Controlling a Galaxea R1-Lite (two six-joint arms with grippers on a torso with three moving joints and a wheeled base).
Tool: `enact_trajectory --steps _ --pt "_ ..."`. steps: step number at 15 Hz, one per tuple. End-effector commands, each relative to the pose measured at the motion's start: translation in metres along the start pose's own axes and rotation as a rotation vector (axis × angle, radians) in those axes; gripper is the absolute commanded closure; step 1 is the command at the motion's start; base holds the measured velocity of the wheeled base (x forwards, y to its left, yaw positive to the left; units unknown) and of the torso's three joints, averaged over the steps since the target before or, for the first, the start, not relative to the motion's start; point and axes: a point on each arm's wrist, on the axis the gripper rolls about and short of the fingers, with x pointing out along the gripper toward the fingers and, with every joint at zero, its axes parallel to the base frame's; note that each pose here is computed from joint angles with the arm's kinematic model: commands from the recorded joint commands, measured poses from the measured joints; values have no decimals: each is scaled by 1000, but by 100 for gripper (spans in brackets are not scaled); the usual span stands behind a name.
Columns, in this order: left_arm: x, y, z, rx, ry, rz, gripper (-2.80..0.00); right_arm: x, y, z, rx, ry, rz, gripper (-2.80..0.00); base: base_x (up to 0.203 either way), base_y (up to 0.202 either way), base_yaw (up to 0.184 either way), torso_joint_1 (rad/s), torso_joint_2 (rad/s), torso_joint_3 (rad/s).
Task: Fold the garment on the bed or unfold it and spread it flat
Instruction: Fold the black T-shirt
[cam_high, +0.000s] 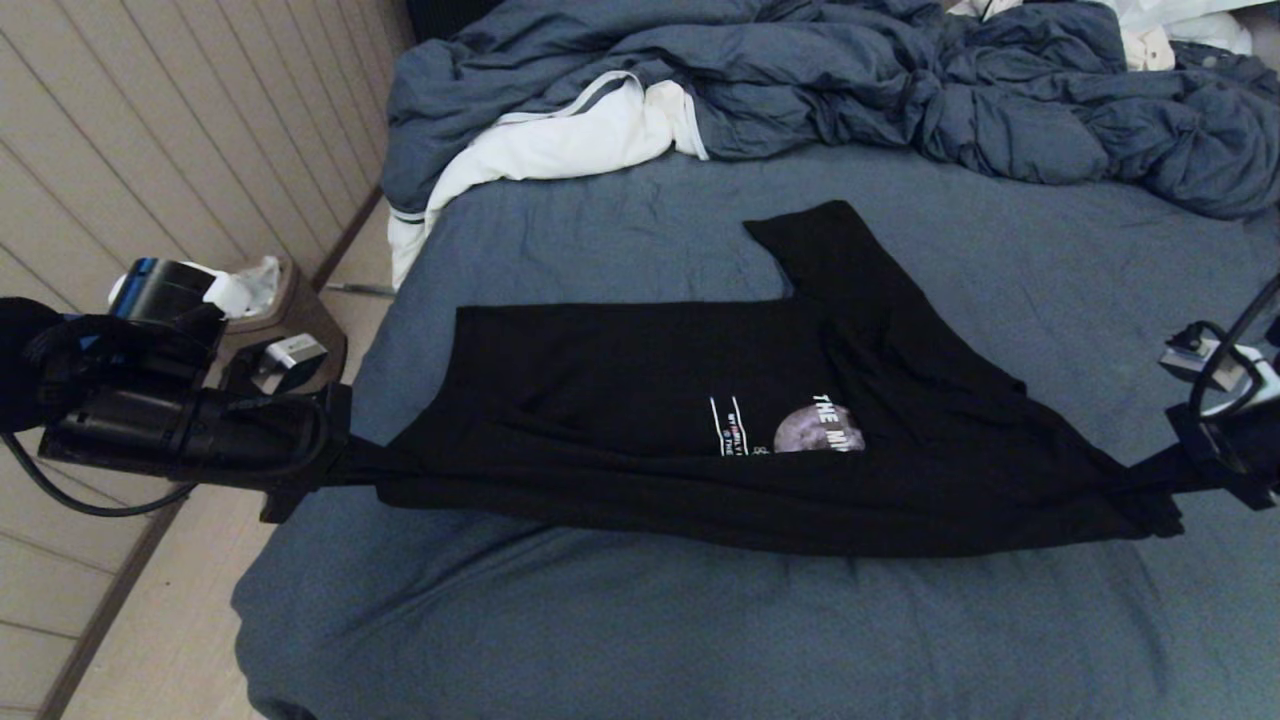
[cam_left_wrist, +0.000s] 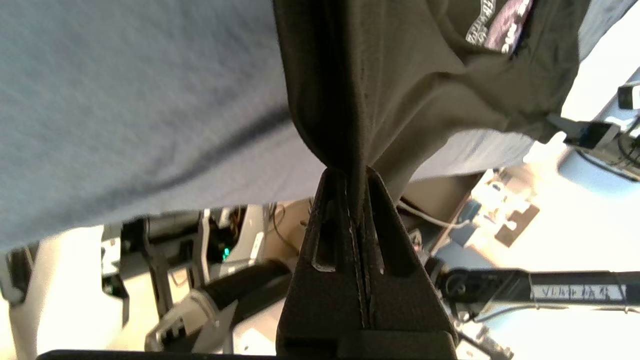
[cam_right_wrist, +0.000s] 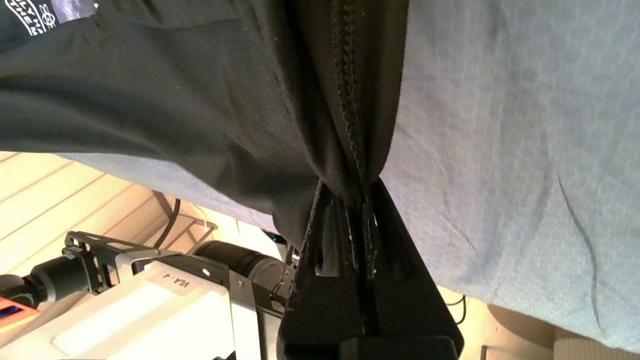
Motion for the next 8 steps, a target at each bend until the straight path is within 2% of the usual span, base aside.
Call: enact_trajectory --steps 1,8 --pt "0 -1 -7 -4 16 -2 0 0 0 -4 12 11 3 0 0 0 0 0 0 0" --pt "0 7 -25 -12 61 -7 0 2 -2 -15 29 36 -13 0 0 0 0 0 0 0"
